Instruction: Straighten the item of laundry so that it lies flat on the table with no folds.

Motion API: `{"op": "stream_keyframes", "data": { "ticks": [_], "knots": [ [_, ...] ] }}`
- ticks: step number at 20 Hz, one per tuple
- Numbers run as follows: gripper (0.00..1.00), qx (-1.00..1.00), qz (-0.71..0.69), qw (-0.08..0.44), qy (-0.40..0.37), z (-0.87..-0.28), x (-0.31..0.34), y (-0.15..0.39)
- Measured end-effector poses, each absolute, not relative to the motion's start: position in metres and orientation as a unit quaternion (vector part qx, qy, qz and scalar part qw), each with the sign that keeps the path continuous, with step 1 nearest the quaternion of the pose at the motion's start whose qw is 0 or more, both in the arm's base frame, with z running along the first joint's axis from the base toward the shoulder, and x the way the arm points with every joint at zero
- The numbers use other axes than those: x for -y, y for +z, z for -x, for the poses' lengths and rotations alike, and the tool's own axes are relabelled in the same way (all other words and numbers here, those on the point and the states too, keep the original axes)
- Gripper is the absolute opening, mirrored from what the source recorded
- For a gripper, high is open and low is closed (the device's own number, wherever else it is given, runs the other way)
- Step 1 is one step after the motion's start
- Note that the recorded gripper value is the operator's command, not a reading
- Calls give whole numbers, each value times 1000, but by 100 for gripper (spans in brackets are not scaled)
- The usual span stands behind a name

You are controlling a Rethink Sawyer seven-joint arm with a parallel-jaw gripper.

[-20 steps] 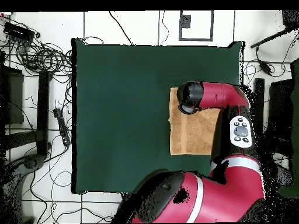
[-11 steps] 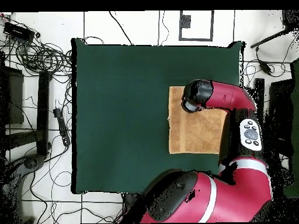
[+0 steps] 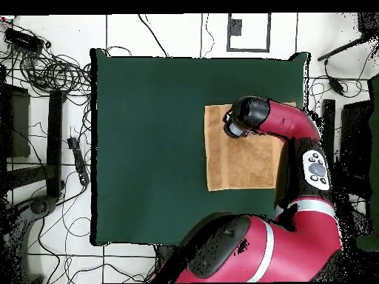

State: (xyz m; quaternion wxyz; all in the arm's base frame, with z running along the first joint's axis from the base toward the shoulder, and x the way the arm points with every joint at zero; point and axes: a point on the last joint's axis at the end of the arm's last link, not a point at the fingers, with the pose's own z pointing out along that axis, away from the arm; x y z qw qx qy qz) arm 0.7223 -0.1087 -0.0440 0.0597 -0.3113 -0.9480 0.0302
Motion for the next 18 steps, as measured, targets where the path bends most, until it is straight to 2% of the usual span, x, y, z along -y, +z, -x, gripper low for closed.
{"op": "stream_keyframes", "data": {
  "ticks": [18],
  "knots": [
    [100,925,362,111,-32,-716,85,-47]
  ]
}}
